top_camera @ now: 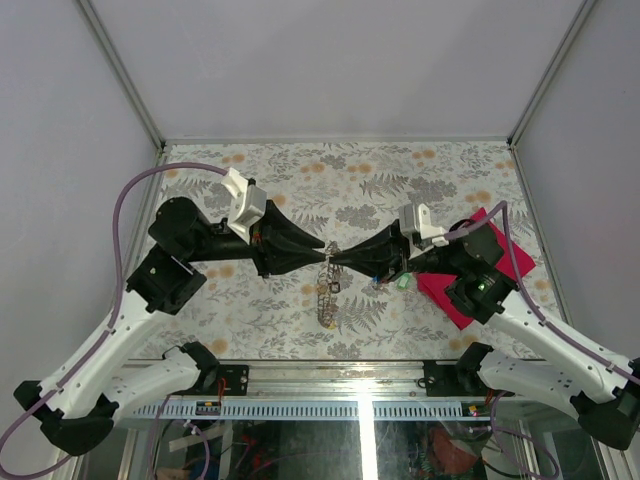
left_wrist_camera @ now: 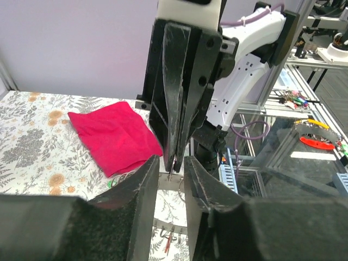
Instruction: Put the keys on the keyring
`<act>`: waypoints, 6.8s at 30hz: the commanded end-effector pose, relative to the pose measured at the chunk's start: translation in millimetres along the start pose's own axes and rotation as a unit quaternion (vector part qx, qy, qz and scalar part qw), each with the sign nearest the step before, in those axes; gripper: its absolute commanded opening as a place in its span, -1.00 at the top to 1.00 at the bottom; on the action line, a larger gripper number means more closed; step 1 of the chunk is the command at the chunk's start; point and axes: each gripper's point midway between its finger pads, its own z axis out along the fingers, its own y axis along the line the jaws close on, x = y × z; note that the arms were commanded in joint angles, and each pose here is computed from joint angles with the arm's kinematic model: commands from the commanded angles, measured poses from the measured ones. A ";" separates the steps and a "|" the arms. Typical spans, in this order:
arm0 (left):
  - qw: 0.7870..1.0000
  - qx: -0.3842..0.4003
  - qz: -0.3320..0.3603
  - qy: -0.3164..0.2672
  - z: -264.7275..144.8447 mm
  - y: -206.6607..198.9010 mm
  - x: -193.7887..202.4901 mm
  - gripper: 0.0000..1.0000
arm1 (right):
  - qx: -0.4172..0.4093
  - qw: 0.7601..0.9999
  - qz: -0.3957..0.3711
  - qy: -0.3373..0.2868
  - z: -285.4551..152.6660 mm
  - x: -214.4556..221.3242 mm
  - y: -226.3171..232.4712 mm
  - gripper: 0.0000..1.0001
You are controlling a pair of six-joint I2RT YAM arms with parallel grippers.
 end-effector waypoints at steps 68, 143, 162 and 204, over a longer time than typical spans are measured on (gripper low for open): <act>0.990 0.040 0.098 -0.096 -8.4 -32.9 -63.9 0.43 | -0.042 0.951 -0.192 -0.239 14.3 -105.0 21.7 1.00; 0.968 -0.241 -0.068 0.012 -12.9 82.7 25.1 1.00 | 0.500 0.749 0.285 0.329 -154.2 180.5 -93.4 0.24; 0.963 -0.259 -0.066 0.034 -22.5 82.9 33.9 1.00 | 0.469 0.639 0.348 0.499 -225.9 294.1 -84.0 0.00; 0.966 -0.247 -0.064 0.045 -19.1 80.6 32.9 1.00 | 0.359 0.622 0.375 0.586 -220.8 339.9 -81.4 0.76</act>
